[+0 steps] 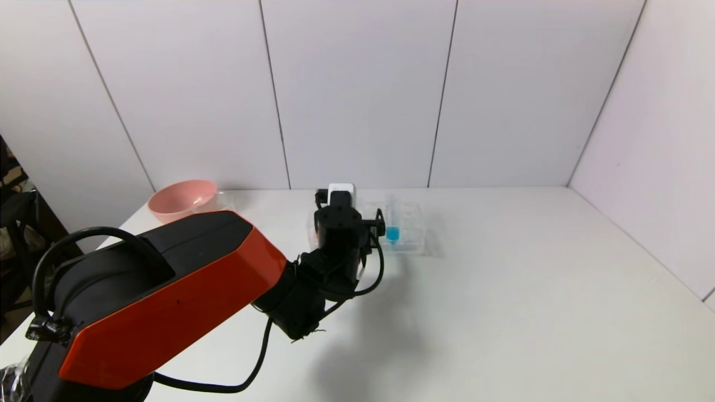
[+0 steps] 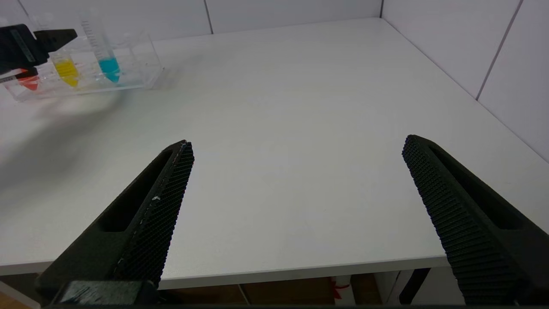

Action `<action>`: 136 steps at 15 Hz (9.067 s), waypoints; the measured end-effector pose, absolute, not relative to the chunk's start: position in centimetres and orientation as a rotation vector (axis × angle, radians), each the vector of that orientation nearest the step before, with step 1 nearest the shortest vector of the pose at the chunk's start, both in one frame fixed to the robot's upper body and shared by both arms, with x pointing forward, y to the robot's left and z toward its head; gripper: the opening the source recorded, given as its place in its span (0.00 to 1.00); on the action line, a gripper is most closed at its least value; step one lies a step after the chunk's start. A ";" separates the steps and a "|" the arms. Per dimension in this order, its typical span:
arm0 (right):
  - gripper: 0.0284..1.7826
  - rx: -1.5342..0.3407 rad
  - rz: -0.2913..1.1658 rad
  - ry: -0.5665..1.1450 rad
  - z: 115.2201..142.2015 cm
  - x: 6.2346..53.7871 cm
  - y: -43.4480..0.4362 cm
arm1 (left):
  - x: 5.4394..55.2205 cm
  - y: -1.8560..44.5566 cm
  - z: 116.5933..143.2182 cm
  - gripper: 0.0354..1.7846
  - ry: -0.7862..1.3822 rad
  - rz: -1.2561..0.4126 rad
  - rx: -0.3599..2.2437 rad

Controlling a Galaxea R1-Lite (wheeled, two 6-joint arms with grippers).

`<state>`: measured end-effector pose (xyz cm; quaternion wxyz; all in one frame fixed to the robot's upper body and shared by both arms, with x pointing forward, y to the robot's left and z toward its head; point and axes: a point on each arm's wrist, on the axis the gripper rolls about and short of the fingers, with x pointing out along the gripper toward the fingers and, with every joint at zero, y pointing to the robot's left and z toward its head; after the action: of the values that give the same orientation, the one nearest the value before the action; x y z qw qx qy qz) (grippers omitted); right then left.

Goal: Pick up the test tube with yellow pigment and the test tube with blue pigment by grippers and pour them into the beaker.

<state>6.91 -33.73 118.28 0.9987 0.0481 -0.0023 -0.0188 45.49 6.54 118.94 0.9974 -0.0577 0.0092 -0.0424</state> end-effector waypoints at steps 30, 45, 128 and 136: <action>1.00 0.096 -0.035 -0.004 118.3 6.9 -33.7 | 50.6 6.2 116.4 0.30 0.052 -0.044 -0.100; 1.00 0.096 -0.038 -0.005 118.3 6.9 -33.7 | 50.3 6.4 117.0 0.30 0.054 -0.040 -0.093; 1.00 0.097 -0.038 -0.005 118.3 6.9 -33.7 | 41.6 43.7 133.8 0.29 0.082 -0.196 0.363; 1.00 0.097 -0.037 -0.005 118.3 6.9 -33.7 | 42.8 43.5 135.4 0.29 0.255 -0.376 0.556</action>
<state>6.91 -33.74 118.28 0.9987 0.0483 -0.0023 -0.0186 42.78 43.52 135.41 0.9362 0.2721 0.1248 -0.1842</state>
